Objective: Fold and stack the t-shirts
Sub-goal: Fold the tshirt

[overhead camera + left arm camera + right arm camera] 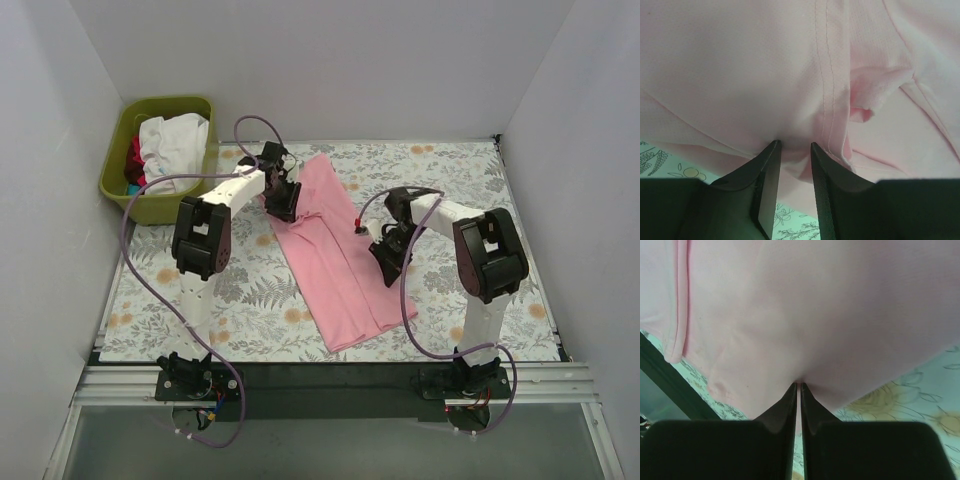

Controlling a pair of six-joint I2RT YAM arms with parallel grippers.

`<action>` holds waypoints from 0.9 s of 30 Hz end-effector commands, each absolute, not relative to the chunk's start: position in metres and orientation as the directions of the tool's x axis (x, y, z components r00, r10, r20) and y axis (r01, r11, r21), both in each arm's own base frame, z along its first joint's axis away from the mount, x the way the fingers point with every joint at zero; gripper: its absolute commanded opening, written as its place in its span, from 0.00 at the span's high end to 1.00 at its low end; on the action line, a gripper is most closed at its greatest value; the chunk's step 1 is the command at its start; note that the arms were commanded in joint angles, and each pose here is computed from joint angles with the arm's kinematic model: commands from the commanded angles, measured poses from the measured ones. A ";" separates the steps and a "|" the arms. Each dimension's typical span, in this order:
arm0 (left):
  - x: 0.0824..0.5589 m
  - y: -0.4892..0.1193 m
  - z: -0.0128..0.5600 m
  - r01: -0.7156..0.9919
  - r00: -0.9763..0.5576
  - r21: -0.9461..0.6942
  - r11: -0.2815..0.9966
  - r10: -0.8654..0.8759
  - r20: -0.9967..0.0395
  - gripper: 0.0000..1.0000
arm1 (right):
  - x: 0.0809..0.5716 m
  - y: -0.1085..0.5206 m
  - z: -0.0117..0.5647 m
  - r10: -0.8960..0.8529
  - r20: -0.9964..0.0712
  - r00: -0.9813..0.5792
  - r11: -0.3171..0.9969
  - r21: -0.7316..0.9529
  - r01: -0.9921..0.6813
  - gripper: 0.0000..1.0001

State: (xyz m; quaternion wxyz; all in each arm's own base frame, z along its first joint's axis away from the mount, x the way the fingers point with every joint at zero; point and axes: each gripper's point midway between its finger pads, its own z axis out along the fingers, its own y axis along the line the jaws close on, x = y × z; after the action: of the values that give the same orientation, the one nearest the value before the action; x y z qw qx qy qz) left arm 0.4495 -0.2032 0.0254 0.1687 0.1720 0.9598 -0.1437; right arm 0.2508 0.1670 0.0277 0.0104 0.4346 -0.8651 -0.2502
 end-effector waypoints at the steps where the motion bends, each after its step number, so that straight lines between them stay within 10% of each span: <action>1: 0.469 -0.218 0.040 0.395 -0.866 -0.258 0.882 0.263 -0.425 0.71 | 0.231 0.171 0.015 -0.757 -0.166 -0.632 0.498 0.480 -0.723 0.89; 16: 0.523 -0.257 0.101 0.476 -0.766 -0.329 0.816 0.201 -0.610 0.68 | 0.154 0.234 0.047 -0.789 -0.255 -0.559 0.273 0.669 -0.691 0.84; 27: 0.530 -0.283 0.131 0.489 -0.720 -0.353 0.798 0.141 -0.679 0.62 | 0.271 0.218 0.124 -0.524 -0.460 -0.717 0.381 0.626 -0.681 0.80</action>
State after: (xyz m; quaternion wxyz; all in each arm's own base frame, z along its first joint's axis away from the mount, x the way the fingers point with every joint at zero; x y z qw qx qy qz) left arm 0.5255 -0.2679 0.0824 0.2802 0.1696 0.9094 -0.2563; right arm 0.2366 0.2282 0.0909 -0.0390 0.4024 -0.8171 -0.4111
